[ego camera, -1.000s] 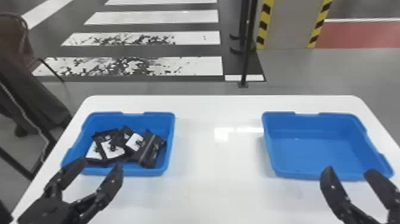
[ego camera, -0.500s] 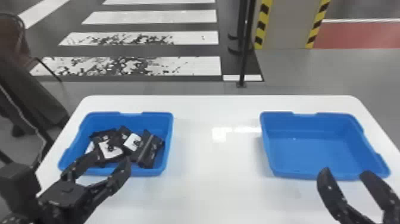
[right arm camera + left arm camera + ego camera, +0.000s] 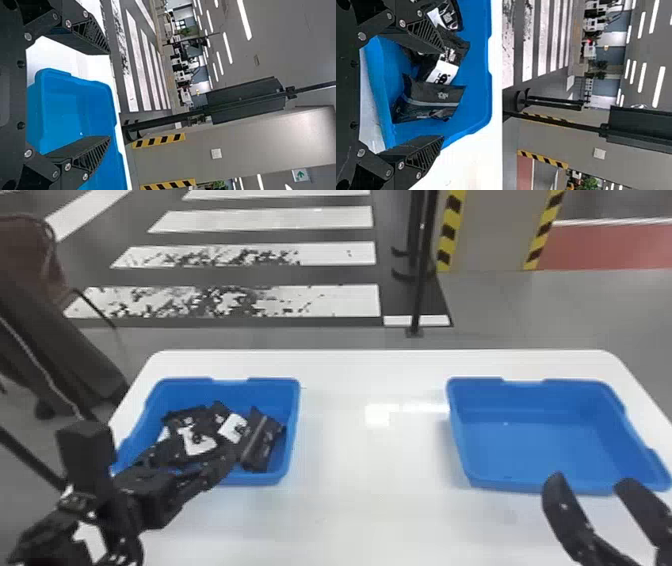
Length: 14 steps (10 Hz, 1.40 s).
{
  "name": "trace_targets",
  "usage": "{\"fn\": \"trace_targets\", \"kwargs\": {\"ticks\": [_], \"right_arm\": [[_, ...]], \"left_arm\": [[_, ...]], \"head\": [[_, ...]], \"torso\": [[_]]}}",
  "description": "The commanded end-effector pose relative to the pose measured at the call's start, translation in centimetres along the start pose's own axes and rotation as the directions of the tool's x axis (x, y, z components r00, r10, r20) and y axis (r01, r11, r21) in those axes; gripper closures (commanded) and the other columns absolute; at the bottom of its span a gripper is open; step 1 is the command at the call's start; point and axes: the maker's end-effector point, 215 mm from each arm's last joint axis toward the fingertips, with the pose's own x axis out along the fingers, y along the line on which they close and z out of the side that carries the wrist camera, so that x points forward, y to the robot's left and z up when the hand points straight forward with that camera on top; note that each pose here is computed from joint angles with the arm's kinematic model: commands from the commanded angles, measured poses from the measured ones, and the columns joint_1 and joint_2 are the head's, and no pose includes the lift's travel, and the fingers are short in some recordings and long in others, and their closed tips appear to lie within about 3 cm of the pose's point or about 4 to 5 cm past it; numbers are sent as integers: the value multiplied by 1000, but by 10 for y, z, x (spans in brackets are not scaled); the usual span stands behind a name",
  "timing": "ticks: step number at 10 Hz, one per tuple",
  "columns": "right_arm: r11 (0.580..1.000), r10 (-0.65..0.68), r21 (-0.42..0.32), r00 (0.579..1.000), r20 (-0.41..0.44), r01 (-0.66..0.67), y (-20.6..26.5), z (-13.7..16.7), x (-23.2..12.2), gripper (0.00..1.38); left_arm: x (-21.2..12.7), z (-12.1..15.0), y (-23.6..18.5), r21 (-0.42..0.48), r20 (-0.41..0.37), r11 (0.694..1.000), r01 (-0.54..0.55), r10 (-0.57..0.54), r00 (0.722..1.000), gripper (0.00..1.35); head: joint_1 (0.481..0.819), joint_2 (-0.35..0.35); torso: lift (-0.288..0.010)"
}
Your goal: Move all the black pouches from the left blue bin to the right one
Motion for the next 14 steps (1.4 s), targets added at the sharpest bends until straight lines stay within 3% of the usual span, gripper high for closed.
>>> {"fn": "trace_targets", "kwargs": {"ticks": [1,7,11,14], "right_arm": [[1000,3,6,1000,1,-3,2,0,2,288],[1000,4,23,1000,-1,-4,2,-4,3,288],[999,4,48,1000,-4,-4,3,-8,3,298],[998,2,55,1000,-8,-2,2,-10,4,298]], "left_arm": [[22,-8,2,-23,-53,1000,21,-23,998,295],[75,-29,7,-61,-191,996,70,-80,978,295],[93,-40,-26,-110,-234,982,152,-174,957,303],[98,-48,-19,-112,-270,985,131,-158,950,424]], "head": [[695,78],[695,64],[695,34],[695,18]], "torso": [[-140],[-140],[-140],[-140]]}}
